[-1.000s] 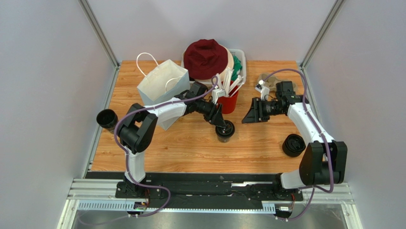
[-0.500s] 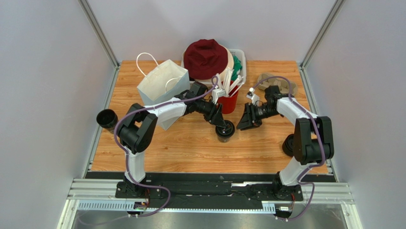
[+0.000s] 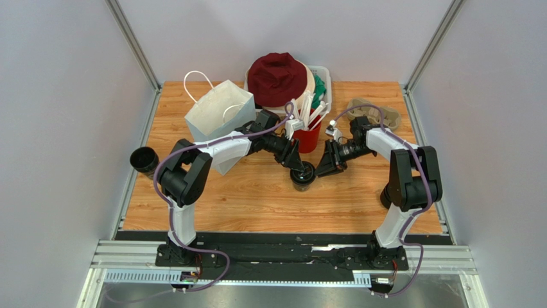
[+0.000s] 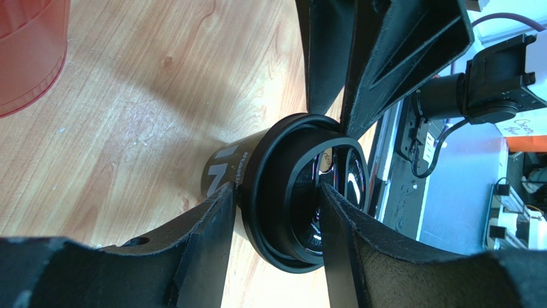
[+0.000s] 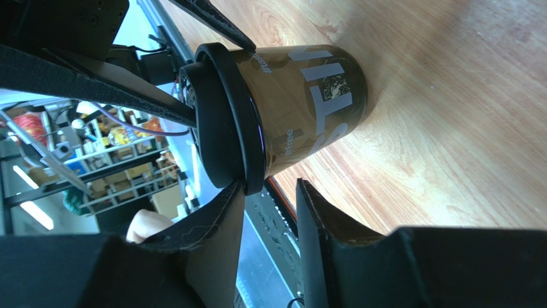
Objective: Pack the takeout coffee
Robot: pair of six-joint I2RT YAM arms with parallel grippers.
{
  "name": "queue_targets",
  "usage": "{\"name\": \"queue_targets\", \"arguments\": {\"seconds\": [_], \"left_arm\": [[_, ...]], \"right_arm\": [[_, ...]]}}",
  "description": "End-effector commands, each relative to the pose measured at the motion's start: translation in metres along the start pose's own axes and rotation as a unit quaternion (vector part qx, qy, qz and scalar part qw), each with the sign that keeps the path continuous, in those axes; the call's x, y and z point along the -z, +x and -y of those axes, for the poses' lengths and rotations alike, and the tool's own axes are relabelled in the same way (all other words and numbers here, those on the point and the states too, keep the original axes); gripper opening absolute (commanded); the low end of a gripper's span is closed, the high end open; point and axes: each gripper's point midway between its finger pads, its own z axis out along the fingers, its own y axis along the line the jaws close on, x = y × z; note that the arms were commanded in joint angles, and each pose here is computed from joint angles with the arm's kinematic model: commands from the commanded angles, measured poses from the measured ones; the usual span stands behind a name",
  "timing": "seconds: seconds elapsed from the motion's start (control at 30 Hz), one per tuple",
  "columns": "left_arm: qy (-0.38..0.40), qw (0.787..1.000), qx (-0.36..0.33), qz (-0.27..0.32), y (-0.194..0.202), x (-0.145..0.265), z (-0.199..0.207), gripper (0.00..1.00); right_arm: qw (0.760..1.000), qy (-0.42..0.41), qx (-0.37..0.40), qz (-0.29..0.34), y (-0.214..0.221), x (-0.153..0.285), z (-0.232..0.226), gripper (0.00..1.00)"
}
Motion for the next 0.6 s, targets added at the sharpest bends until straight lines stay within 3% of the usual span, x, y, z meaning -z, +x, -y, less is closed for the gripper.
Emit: {"name": "queue_targets", "arguments": {"seconds": [0.0, 0.33, 0.57], "left_arm": [[-0.071, 0.997, 0.001, -0.040, 0.034, -0.010, -0.039, 0.57], [-0.084, 0.994, -0.008, -0.064, 0.048, -0.011, -0.046, 0.57], [-0.093, 0.992, -0.025, -0.084, 0.063, -0.016, -0.046, 0.57]], "right_arm": [[0.999, -0.033, 0.018, 0.002, -0.014, -0.005, -0.007, 0.36], [0.999, -0.041, 0.006, -0.001, -0.015, -0.011, -0.001, 0.26], [0.999, 0.038, -0.011, 0.015, -0.018, -0.015, 0.028, 0.25]]}}
